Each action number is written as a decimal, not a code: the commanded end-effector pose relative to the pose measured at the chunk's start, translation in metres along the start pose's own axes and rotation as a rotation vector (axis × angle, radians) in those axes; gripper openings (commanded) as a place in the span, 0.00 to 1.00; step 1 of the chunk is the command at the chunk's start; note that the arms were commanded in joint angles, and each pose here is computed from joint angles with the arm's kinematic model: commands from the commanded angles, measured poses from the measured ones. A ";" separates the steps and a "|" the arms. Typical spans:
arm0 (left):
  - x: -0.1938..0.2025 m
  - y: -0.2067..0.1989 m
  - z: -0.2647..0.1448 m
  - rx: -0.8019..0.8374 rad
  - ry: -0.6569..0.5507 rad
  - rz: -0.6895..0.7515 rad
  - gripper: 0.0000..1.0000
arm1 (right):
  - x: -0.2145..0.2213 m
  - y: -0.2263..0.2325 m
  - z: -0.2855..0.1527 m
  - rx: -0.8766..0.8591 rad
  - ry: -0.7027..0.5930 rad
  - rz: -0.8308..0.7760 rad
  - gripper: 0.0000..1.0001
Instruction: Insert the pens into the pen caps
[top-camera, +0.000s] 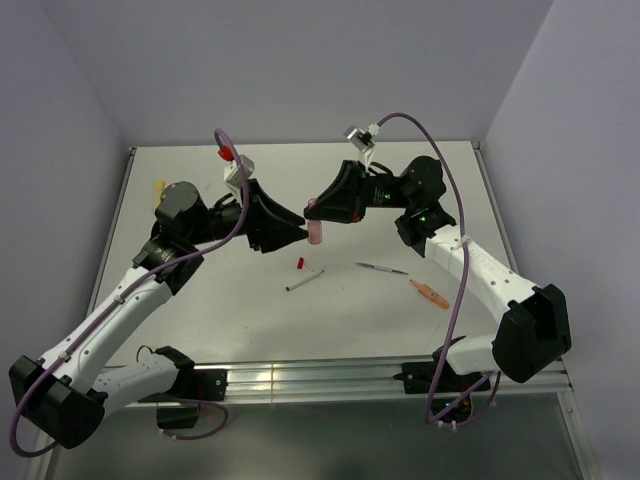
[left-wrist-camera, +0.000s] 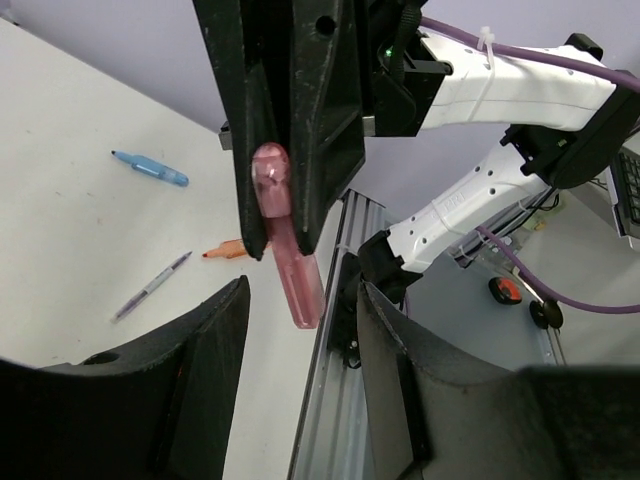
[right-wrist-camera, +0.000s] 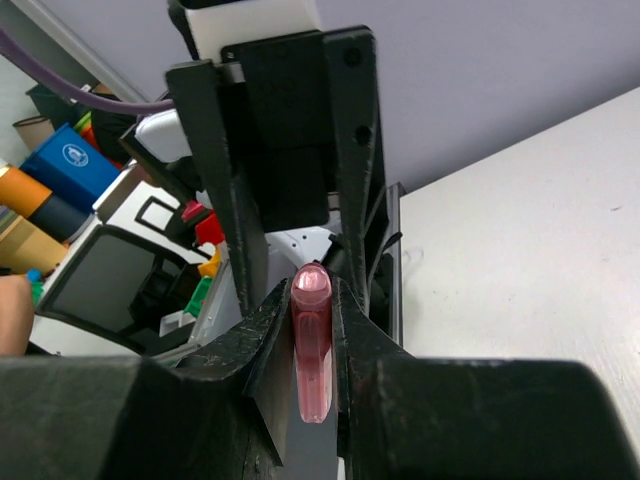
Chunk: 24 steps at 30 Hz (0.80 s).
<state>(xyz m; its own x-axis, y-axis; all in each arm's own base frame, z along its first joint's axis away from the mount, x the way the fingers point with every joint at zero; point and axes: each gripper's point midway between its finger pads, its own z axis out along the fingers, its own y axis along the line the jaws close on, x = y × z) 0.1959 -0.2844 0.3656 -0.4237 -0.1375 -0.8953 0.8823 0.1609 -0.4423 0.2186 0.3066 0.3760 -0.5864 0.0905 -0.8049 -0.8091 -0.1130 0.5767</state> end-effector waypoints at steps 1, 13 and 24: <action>-0.012 -0.009 0.003 0.054 -0.043 0.004 0.52 | -0.014 0.017 0.002 -0.049 -0.031 -0.062 0.00; -0.020 -0.012 0.015 0.104 -0.099 -0.099 0.44 | -0.015 0.016 0.007 -0.055 -0.049 -0.061 0.00; -0.018 -0.002 0.015 0.064 -0.113 -0.178 0.00 | -0.016 0.011 0.010 -0.062 -0.051 -0.037 0.01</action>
<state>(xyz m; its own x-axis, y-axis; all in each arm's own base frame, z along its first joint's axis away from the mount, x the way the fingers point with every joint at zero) 0.2056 -0.2985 0.3699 -0.5621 -0.2316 -0.7940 0.8028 0.0781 -0.5911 0.2202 0.3119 0.3845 -0.5865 0.1220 -0.8007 -0.8084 -0.1492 0.5694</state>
